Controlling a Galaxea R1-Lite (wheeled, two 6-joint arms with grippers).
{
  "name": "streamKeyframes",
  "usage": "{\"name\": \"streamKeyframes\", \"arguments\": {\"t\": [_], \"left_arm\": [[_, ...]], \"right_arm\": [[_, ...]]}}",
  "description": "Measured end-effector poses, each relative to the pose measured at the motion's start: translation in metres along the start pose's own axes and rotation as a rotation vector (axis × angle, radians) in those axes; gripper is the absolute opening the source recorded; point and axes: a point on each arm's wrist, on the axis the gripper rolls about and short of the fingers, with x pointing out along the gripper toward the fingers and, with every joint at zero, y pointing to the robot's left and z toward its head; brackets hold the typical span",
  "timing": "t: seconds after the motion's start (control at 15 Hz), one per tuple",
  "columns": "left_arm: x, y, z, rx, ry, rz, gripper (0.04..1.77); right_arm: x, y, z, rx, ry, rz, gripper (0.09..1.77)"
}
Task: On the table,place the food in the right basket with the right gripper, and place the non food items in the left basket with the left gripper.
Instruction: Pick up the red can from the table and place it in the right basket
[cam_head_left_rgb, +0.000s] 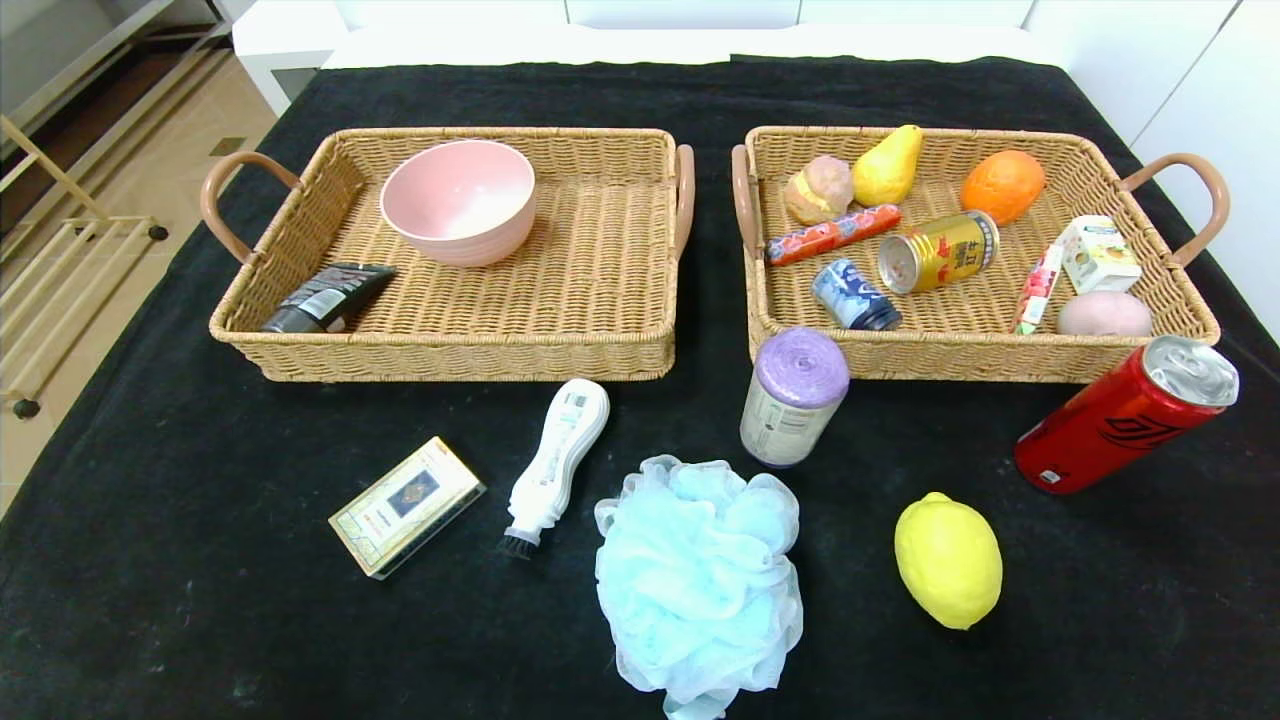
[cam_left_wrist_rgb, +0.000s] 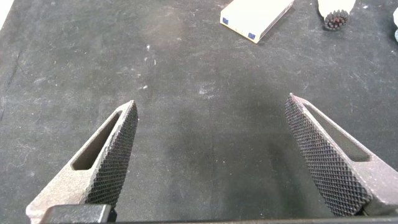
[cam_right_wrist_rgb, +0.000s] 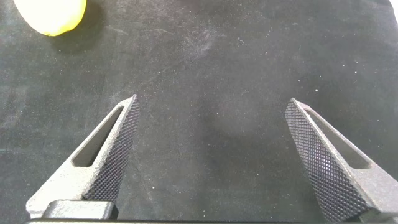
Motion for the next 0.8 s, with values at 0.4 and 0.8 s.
{"name": "streamKeyframes", "arguments": {"t": [0.4,0.8], "left_arm": [[0.000,0.000,0.000,0.004,0.003,0.000,1.72],[-0.002,-0.001,0.012,0.023,-0.026,-0.052,1.72]], "right_arm": [[0.000,0.000,0.000,0.015,0.000,-0.006,1.71],[-0.007,0.000,0.062,0.045,-0.122,0.011,1.71]]}}
